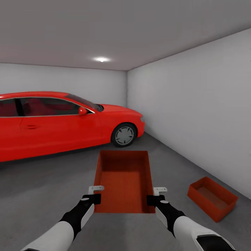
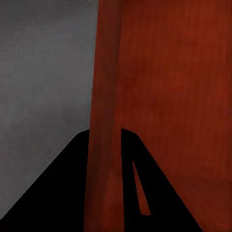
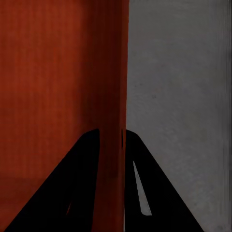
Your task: Move the two storage containers from the living room to the garage. In the garage, place one container on the floor and stack the other container on top of it (either order is fine).
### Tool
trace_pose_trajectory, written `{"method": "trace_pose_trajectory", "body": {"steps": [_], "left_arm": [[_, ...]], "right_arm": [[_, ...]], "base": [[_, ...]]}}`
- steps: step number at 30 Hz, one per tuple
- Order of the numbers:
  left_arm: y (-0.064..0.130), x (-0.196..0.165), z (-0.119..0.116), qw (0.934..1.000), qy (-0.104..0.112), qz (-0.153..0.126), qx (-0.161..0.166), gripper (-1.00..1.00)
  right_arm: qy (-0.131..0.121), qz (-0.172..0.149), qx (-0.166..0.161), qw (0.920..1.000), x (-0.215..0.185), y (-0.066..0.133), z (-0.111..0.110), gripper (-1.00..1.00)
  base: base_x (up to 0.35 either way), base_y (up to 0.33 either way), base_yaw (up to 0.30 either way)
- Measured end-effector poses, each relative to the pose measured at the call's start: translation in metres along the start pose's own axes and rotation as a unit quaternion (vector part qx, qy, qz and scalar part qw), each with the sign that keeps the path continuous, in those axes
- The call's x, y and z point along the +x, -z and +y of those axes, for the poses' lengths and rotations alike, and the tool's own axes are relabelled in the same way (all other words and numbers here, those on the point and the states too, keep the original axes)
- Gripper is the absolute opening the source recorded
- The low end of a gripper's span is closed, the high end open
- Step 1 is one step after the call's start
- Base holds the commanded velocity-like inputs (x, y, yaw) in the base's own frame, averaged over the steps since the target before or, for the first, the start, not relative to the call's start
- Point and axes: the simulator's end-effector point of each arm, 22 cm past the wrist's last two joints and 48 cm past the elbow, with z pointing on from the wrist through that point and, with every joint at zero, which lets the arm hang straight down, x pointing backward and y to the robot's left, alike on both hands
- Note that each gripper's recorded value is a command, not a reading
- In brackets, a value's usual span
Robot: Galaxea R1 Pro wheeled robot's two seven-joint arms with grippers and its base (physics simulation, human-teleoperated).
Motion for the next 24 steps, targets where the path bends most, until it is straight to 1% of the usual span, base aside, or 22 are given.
{"method": "trace_pose_trajectory", "body": {"steps": [24], "left_arm": [[0.0000, -0.0003, 0.0000, 1.0000, 0.000, 0.000, 0.000, -1.00]], "right_arm": [[0.000, 0.000, 0.000, 1.0000, -0.0004, 0.0000, 0.0000, -1.00]], "base": [[0.322, 0.000, -0.242]]}}
